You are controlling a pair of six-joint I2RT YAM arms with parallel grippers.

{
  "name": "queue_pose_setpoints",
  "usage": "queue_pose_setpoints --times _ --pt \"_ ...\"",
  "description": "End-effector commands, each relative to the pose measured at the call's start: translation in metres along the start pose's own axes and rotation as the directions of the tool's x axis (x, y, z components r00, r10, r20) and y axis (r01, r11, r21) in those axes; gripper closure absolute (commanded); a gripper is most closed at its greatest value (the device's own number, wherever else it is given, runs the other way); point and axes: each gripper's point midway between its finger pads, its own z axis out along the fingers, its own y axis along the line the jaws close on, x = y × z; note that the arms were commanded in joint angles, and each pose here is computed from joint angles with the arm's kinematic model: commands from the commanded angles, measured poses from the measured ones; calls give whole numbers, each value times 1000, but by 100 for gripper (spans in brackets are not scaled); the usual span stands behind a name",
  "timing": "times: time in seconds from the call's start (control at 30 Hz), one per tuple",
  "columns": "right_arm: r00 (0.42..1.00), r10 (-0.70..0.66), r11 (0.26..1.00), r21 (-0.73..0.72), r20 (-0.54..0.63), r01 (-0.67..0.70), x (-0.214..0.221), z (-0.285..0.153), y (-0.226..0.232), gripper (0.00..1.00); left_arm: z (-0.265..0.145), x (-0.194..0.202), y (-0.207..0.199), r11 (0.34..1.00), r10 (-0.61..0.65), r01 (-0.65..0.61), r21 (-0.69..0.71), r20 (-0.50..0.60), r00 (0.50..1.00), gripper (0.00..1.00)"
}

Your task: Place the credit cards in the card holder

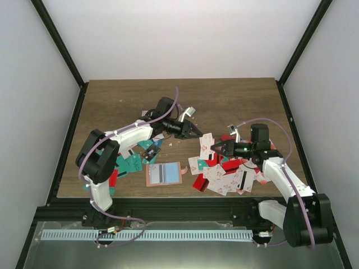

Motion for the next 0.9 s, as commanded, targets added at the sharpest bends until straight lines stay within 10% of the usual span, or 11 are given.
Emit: queue_pose_setpoints --times 0.0,0.43,0.7,0.87 --pt "1000 -30 999 -26 0 30 -5 0 9 99 7 2 -4 999 20 -19 48 -19 1000 86" --pt "1000 16 999 45 11 -17 -4 1 -7 95 14 11 -5 995 6 -2 99 -37 999 96" --pt "991 111 959 254 69 -125 5 -6 -50 32 30 25 27 997 -50 51 49 -27 998 96" --pt "978 173 910 361 117 -204 15 -12 -77 13 50 44 59 994 -111 112 9 -62 992 96"
